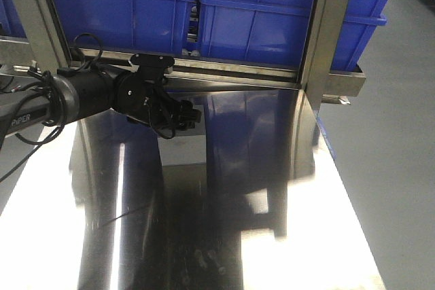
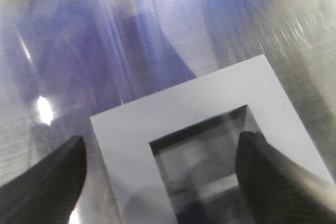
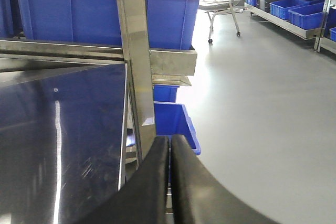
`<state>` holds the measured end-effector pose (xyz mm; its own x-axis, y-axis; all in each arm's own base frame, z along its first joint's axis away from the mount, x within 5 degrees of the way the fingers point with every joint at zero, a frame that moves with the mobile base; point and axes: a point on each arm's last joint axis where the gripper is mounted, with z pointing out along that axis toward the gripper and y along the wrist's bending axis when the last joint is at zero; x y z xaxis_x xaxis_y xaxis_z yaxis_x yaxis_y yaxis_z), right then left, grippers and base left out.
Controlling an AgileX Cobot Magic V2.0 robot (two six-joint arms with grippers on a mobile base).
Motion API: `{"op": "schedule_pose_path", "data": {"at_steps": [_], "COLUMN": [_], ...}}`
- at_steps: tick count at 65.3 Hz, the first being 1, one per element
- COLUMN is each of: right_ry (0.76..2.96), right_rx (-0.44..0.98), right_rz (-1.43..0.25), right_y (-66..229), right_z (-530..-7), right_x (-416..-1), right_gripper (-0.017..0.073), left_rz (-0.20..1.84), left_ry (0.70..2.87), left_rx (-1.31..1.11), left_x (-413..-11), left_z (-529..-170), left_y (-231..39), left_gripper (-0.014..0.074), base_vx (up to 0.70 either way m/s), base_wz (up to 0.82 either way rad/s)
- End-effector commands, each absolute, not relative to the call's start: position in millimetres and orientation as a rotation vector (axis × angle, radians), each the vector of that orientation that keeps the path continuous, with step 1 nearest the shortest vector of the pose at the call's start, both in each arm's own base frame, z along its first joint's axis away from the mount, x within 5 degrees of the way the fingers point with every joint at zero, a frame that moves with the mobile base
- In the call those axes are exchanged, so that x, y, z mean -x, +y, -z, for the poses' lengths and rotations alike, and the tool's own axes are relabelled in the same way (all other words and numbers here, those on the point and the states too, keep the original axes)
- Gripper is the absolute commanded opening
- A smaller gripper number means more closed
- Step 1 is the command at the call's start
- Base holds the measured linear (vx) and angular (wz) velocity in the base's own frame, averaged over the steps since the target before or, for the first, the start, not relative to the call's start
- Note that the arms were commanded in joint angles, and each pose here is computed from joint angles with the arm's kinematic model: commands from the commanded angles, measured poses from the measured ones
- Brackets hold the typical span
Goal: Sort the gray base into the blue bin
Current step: 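Reach the left gripper down over the gray block's recessed top, then close the left gripper on the gray block and lift it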
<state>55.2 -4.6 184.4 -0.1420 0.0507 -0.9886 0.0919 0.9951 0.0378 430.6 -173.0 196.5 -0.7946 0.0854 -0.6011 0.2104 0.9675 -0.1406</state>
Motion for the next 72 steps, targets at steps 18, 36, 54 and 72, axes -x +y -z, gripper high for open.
{"op": "schedule_pose_path", "data": {"at_steps": [18, 36, 54, 72], "right_ry": [1.64, 1.64, 1.64, 1.64], "right_rx": [-0.092, -0.092, -0.092, -0.092], "right_rz": [0.05, 0.05, 0.05, 0.05], "right_y": [-4.9, -4.9, -4.9, -4.9], "right_z": [-190.7, -190.7, -190.7, -190.7], "right_x": [-55.8, -55.8, -55.8, -55.8], "right_gripper": [-0.0005, -0.0005, -0.0005, -0.0005], "left_rz": [0.27, 0.262, 0.272, 0.348], "left_ry": [2.439, 2.455, 2.403, 2.146], "left_rx": [-0.22, -0.226, -0.234, -0.196], "left_x": [-425.8, -424.8, -423.8, -413.6], "left_z": [-228.5, -227.5, -240.4, -294.2], "left_y": [-172.9, -172.4, -172.0, -167.8], "left_gripper": [0.0367, 0.0076, -0.0008, -0.0008], "base_vx": [0.0, 0.0, 0.0, 0.0], "base_wz": [0.0, 0.0, 0.0, 0.0]}}
